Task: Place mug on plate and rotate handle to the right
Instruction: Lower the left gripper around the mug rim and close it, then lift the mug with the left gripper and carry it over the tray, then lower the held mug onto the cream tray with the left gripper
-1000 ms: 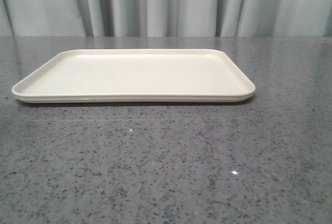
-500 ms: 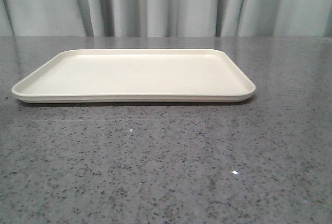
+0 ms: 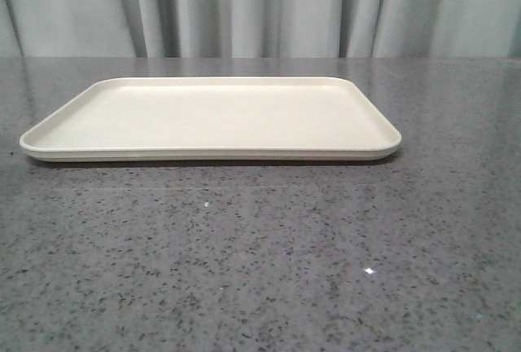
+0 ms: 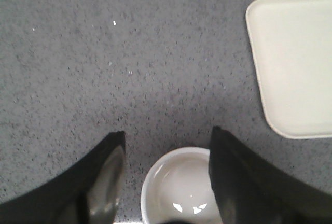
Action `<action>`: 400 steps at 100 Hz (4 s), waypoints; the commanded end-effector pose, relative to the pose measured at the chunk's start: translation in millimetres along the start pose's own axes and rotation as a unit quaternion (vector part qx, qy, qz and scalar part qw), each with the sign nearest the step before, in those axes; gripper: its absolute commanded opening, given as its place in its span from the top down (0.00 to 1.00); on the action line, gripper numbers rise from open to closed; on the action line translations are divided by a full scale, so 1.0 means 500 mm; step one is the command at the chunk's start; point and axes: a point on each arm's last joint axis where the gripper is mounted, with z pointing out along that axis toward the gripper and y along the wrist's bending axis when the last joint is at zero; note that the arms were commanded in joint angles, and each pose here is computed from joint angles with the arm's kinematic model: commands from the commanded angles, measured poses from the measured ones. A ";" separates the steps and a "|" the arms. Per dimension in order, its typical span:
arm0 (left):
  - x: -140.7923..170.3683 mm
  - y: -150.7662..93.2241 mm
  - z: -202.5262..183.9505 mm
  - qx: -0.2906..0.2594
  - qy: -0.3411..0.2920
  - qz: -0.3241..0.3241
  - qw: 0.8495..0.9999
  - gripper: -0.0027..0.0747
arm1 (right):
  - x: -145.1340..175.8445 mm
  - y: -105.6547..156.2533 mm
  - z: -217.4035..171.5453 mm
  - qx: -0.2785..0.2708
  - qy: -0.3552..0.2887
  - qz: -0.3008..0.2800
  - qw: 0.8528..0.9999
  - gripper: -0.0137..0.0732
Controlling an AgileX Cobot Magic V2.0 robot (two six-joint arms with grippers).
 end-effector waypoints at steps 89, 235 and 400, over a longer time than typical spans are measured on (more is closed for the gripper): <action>0.056 0.014 0.118 -0.050 0.113 0.024 0.992 0.49 | -0.025 -0.002 0.002 0.005 -0.037 -0.007 0.999 0.23; 0.090 0.016 0.199 -0.059 0.136 0.065 0.987 0.99 | -0.019 -0.002 0.002 0.003 -0.019 -0.007 1.000 0.23; -0.220 -0.320 0.243 0.225 0.025 0.187 0.956 0.99 | -0.008 -0.001 0.002 0.000 0.011 -0.007 1.000 0.23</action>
